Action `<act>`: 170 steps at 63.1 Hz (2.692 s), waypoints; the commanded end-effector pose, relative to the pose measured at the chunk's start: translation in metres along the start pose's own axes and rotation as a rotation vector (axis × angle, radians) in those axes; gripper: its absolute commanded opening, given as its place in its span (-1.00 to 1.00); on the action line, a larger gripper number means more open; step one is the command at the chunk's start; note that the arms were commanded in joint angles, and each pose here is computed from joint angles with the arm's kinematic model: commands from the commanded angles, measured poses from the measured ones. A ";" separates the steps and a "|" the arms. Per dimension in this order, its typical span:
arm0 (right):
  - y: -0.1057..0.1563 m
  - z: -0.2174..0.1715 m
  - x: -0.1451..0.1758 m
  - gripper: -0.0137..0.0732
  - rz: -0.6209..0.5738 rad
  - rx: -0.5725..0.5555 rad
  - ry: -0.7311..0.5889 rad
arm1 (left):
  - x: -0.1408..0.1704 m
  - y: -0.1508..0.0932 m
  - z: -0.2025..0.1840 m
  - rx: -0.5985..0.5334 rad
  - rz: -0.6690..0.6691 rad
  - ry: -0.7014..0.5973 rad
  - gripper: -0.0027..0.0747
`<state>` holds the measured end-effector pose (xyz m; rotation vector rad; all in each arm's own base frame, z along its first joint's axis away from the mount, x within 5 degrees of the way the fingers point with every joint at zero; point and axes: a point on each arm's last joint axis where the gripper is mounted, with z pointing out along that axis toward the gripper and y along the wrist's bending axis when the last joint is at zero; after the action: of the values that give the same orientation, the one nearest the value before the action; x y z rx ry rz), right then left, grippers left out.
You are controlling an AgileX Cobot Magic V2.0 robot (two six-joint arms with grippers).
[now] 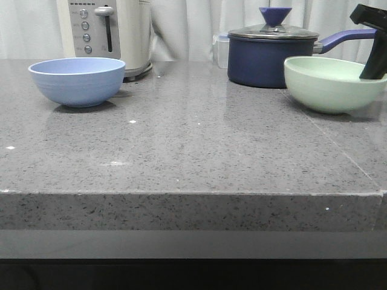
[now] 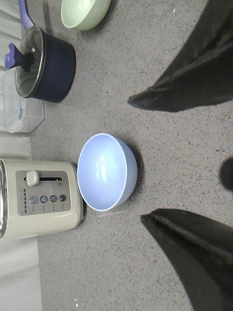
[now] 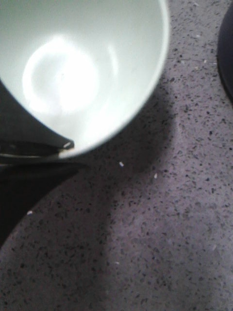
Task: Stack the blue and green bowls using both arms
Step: 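Slide the pale green bowl with the right gripper toward the blue bowl, then release the green bowl and raise the right gripper beside it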
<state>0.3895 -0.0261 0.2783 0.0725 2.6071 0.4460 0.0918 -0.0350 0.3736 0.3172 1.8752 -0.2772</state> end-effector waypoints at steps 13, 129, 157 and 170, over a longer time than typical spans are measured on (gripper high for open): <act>0.034 -0.049 -0.017 -0.83 -0.115 -0.040 -0.095 | -0.015 -0.001 -0.003 0.008 -0.001 -0.099 0.20; 0.146 -0.076 0.001 0.03 -0.356 -0.050 -0.202 | -0.016 -0.001 -0.003 0.008 -0.001 -0.105 0.20; 0.127 -0.035 0.040 -0.82 -0.558 -0.147 -0.113 | -0.016 -0.001 -0.003 0.008 -0.001 -0.105 0.20; 0.143 -0.024 0.050 -0.82 -0.739 -0.252 -0.124 | -0.016 -0.001 -0.003 0.008 -0.001 -0.105 0.20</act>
<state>0.3337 0.1014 0.3006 -0.8420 2.3621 0.4471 0.0920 -0.0350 0.3744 0.3166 1.8659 -0.2766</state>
